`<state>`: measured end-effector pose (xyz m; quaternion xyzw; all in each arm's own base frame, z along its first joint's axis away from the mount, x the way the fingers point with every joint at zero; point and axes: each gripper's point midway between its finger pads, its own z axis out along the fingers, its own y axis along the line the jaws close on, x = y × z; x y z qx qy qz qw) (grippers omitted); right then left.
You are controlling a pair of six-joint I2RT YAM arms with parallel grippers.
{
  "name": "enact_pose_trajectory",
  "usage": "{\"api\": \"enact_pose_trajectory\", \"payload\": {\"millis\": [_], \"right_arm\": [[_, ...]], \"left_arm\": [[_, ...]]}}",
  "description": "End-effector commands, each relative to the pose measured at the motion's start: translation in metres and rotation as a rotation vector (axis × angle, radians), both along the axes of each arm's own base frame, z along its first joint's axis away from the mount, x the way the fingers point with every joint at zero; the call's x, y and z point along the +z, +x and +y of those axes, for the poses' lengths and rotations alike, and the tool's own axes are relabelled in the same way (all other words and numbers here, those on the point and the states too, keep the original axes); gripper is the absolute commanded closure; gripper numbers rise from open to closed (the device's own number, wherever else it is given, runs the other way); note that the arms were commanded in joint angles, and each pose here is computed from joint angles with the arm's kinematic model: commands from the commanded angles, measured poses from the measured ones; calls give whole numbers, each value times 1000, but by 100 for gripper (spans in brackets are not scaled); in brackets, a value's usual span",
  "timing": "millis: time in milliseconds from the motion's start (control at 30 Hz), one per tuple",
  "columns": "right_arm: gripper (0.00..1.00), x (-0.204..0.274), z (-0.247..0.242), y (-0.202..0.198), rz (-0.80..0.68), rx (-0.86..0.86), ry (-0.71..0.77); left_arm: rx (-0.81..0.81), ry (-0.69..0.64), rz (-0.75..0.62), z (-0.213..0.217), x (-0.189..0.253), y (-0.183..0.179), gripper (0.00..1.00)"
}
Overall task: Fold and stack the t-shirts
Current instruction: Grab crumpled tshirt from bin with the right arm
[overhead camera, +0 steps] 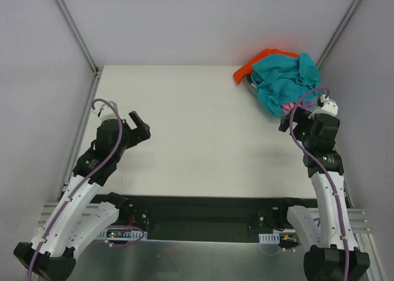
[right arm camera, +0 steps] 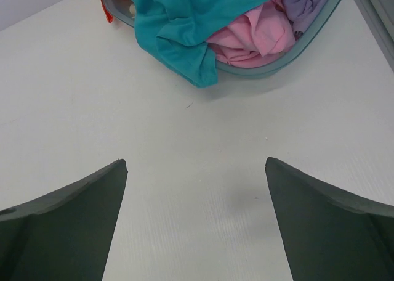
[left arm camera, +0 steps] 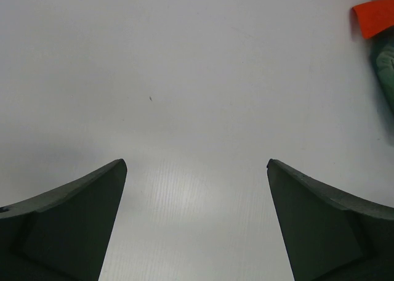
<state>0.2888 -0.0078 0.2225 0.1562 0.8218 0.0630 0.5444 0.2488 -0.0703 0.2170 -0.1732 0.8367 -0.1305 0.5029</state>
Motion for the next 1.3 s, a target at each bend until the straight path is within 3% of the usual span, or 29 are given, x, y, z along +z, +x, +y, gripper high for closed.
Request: {"api": "enact_pose_trajectory", "payload": {"millis": [0, 233, 433, 600, 800, 833, 933, 967, 1067, 1167, 1267], "right_arm": [[0, 30, -8, 14, -67, -32, -35], [3, 41, -22, 67, 53, -49, -92], [3, 27, -43, 153, 192, -118, -130], [1, 27, -67, 229, 180, -242, -150], [5, 11, -95, 274, 154, -389, -189], [9, -3, -100, 281, 176, -409, -202], [34, 4, -109, 294, 148, -440, -212], [55, 3, -111, 296, 145, -448, -215], [83, 20, -107, 297, 107, -418, -211], [99, 47, -99, 294, 60, -365, -210], [99, 98, -86, 280, -34, -307, -193]], "left_arm": [[6, 2, -28, 2, 12, 2, 1], [37, 42, -17, 8, 12, 9, 1], [66, 79, -5, 12, 14, 18, 1], [73, 110, 10, 13, 14, 26, 1], [73, 124, 30, 14, 7, 26, 1], [83, 133, 28, 16, 8, 27, 1], [103, 143, 12, 21, 13, 27, 1], [112, 145, 6, 22, 15, 27, 1], [123, 145, -7, 24, 20, 28, 1], [142, 159, -2, 27, 20, 30, 1], [121, 158, 9, 23, 18, 33, 1]]}}
